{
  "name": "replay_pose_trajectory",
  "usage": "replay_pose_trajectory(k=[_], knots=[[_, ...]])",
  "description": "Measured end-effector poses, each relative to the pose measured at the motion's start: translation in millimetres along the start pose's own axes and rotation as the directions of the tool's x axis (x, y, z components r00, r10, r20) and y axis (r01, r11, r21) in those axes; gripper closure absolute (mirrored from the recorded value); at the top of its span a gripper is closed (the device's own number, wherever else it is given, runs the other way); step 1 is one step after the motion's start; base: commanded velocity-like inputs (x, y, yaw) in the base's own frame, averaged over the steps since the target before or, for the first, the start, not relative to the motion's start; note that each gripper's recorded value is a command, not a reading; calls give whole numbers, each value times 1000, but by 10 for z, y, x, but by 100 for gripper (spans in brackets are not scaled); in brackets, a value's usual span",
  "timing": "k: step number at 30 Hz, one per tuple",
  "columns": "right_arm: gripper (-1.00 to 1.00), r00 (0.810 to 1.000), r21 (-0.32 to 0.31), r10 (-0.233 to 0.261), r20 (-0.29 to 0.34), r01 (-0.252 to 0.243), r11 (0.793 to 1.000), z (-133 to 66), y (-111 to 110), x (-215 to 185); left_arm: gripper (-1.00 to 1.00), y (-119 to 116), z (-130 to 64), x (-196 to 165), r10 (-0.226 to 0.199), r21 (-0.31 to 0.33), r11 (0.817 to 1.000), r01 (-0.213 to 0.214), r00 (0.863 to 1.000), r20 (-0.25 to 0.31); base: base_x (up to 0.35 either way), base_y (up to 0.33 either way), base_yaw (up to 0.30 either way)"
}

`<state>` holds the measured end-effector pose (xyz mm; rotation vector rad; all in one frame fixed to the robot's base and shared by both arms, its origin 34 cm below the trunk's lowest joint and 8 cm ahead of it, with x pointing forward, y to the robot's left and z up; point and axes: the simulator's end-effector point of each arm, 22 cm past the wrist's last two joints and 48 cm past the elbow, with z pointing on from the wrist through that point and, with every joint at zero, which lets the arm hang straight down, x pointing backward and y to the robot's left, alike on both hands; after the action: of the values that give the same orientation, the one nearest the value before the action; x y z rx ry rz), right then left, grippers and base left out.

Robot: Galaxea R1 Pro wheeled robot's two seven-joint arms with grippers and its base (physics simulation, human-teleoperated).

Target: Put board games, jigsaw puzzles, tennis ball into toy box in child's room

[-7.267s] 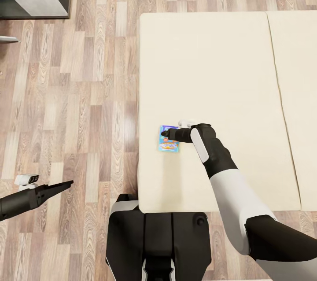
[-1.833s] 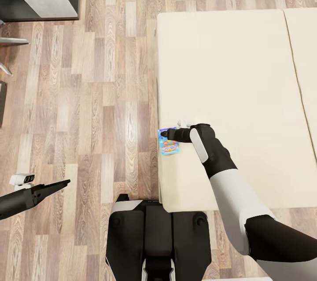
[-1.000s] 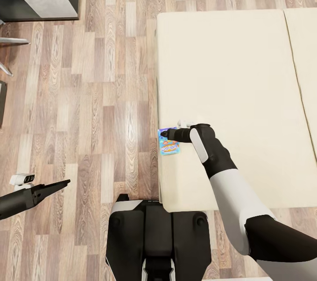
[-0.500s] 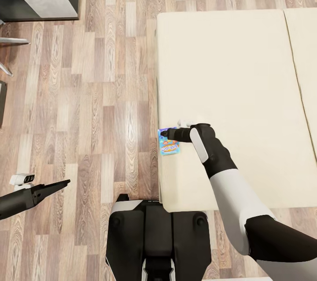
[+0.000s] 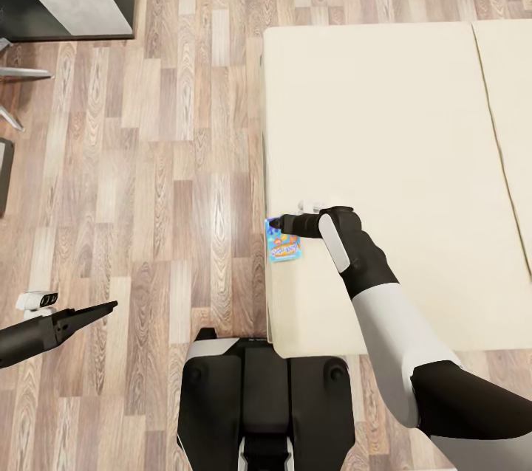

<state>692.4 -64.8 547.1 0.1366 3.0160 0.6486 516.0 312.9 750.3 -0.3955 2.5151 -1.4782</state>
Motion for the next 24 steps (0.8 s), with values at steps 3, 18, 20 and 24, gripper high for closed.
replay_pose_trajectory(k=[3,18,20,24], knots=[[-100,1000,0,-2,5,2,1000,-24,13,-24,-100,-18,-6,-12,4,2,1000,-4,1000,2,0,0,0],[-100,1000,-3,-12,26,12,1000,-146,81,-131,-100,-112,-35,-71,24,9,1000,-24,1000,13,0,0,0],[-100,999,-5,-13,32,13,1000,-170,95,-155,-100,-125,-39,-78,26,10,1000,-26,1000,15,0,0,0],[-100,997,-17,-26,75,27,999,-294,177,-326,-100,-150,-47,-93,32,12,999,-32,999,18,0,0,0]])
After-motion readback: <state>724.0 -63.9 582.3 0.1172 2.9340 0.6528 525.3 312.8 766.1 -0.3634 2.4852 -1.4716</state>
